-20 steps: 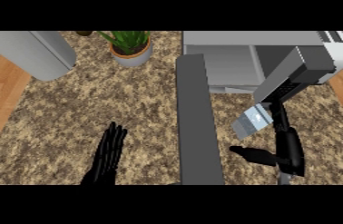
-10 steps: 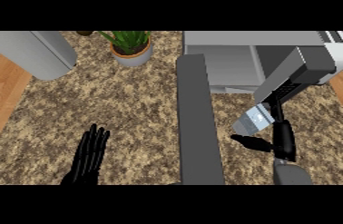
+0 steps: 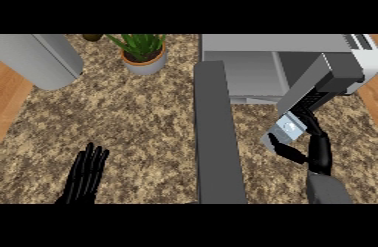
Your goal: Pick up the milk, place it into the microwave and close the microwave
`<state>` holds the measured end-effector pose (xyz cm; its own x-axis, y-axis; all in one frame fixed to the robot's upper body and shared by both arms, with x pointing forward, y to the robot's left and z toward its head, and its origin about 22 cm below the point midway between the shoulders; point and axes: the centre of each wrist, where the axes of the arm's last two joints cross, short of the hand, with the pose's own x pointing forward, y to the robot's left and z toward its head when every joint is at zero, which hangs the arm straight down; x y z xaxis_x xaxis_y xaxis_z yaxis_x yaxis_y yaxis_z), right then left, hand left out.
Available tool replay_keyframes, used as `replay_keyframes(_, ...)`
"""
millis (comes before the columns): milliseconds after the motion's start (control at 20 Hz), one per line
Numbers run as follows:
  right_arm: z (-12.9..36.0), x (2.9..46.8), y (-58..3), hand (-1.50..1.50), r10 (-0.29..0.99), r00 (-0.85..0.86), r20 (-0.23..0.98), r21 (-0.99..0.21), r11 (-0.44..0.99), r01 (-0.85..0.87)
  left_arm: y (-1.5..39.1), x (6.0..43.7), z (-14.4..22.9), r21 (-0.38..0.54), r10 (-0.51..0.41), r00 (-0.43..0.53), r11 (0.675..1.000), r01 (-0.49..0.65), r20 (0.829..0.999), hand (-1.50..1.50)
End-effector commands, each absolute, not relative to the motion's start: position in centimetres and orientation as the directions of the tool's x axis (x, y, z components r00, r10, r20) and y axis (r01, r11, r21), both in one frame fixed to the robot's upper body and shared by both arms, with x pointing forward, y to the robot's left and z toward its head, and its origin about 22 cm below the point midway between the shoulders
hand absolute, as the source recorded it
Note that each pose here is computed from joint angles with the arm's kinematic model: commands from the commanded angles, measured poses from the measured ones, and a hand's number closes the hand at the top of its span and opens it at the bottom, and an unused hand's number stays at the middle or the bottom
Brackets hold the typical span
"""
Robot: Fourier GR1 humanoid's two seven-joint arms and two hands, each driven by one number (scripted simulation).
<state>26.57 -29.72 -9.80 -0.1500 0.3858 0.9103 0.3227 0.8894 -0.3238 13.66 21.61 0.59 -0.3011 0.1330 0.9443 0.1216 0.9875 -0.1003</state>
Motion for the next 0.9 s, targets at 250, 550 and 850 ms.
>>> replay_keyframes(250,-13.0,25.7,-29.2,1.5,0.504,-0.011,0.864,-0.488,0.843,0.226,23.8,13.6,0.8,-0.086,0.123,-0.315,0.988,0.129,0.941,-1.5)
replay_keyframes(550,-15.4,23.8,-29.4,1.5,0.45,-0.154,0.88,-0.402,0.877,0.264,23.5,13.7,2.0,-0.113,0.149,-0.328,0.985,0.128,0.933,-1.5)
replay_keyframes(850,-14.6,26.4,-26.9,1.5,0.252,-0.311,0.916,-0.205,0.963,0.175,24.4,14.4,1.4,-0.123,0.152,-0.326,0.986,0.11,0.933,-1.5)
